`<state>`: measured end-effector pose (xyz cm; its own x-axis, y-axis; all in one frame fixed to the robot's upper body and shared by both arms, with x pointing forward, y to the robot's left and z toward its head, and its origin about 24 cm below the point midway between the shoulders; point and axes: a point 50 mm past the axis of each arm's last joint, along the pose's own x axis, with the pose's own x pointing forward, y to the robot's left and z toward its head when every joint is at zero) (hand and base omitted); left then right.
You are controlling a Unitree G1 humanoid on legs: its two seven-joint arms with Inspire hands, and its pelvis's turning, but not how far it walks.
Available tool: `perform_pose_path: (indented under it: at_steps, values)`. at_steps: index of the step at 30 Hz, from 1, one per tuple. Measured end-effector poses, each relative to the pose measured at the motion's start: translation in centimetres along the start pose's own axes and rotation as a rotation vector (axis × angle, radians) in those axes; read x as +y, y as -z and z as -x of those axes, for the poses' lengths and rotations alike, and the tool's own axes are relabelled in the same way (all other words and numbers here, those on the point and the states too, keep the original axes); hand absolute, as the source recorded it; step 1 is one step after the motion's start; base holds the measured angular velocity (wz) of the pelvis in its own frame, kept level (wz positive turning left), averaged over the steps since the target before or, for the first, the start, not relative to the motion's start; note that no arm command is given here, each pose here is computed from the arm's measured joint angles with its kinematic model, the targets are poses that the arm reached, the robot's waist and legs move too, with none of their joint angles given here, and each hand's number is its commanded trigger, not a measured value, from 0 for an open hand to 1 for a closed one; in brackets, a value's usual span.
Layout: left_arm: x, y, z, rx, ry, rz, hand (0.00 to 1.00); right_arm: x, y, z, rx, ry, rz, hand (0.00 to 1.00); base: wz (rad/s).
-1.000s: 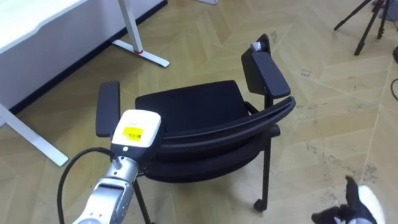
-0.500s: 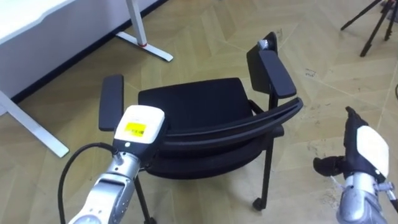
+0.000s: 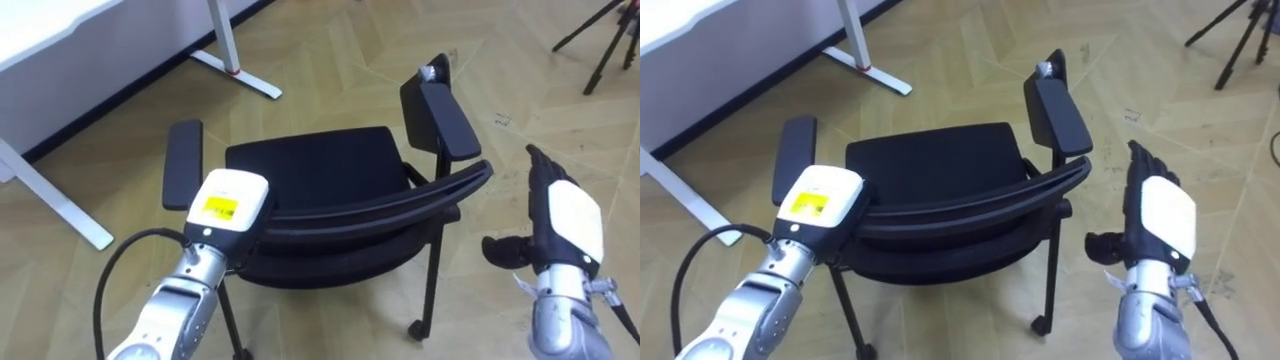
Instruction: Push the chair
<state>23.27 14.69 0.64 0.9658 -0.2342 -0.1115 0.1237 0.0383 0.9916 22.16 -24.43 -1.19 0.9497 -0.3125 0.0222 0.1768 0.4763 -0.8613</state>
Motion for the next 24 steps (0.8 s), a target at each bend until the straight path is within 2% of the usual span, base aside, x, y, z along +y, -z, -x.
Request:
perform_pose_path:
  at_steps: [12,24]
  values:
    - [0.2,0.3,0.0,-0.011,0.002,0.002,1.0,-1.0,-2.7,-0.5,-0.154,0.001,0.06,0.0,0.0]
    - [0.5,0.3,-0.2,-0.021,-0.004,-0.009,1.0,-0.9,-4.7,-0.3,-0.295,-0.116,0.183,0.0,-0.01]
